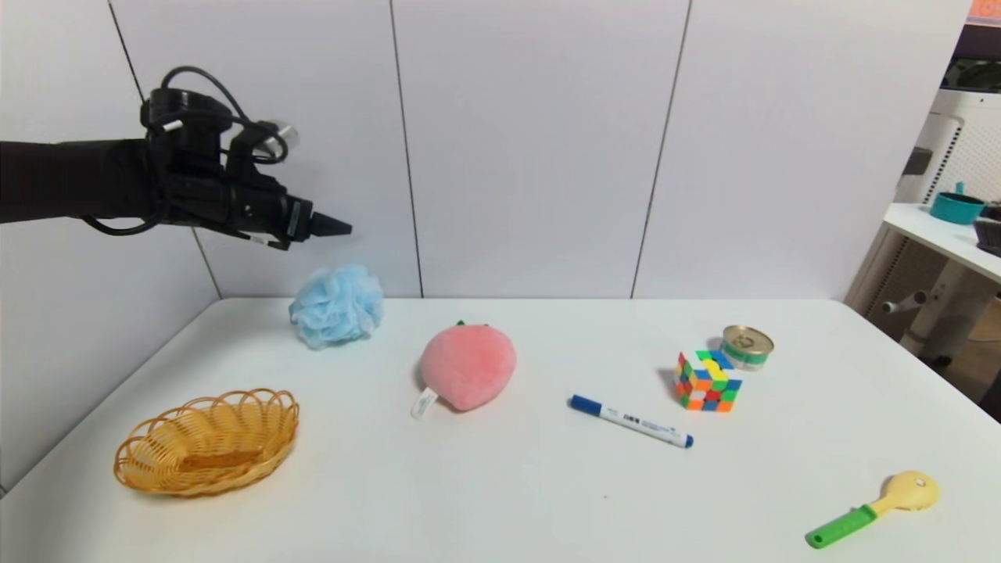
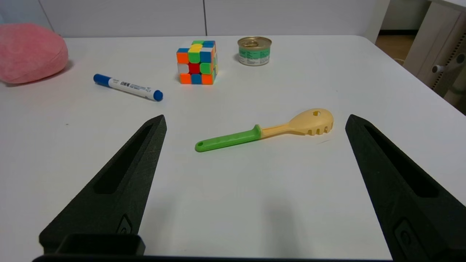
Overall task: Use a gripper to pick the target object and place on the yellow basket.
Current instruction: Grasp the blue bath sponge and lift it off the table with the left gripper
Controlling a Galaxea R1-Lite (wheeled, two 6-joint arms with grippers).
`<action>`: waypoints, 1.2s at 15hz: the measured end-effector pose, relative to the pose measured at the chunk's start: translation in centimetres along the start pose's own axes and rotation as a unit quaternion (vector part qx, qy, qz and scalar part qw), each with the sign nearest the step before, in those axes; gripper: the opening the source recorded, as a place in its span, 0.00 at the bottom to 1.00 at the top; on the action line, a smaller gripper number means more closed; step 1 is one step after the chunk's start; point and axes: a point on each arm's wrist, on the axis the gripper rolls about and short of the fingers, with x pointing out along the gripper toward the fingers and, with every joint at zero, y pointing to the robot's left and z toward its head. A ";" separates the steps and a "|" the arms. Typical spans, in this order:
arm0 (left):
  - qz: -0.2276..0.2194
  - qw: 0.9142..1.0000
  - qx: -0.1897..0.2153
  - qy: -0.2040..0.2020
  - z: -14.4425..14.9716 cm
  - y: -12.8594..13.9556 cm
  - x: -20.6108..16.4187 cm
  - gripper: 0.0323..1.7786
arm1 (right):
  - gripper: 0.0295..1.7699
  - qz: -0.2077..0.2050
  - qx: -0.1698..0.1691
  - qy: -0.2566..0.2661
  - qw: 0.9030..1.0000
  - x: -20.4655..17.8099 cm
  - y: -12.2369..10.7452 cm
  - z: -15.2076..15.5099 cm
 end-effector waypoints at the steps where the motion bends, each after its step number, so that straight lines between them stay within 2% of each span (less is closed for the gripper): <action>1: -0.003 1.000 -0.007 0.011 -0.8 0.2 1.0 0.95 | 0.96 0.000 0.000 0.000 1.000 0.0 0.0 0.0; 8: -0.018 0.997 -0.044 0.065 -5.7 1.1 6.6 0.95 | 0.96 0.000 0.000 0.000 1.000 0.0 0.0 0.0; 13: -0.046 0.992 -0.081 0.082 -7.6 1.2 8.2 0.95 | 0.96 0.000 0.000 0.000 1.000 0.0 0.0 0.0; 18: -0.050 0.990 -0.089 0.100 -9.1 1.3 9.4 0.95 | 0.96 0.000 0.000 0.000 1.000 0.0 0.0 0.0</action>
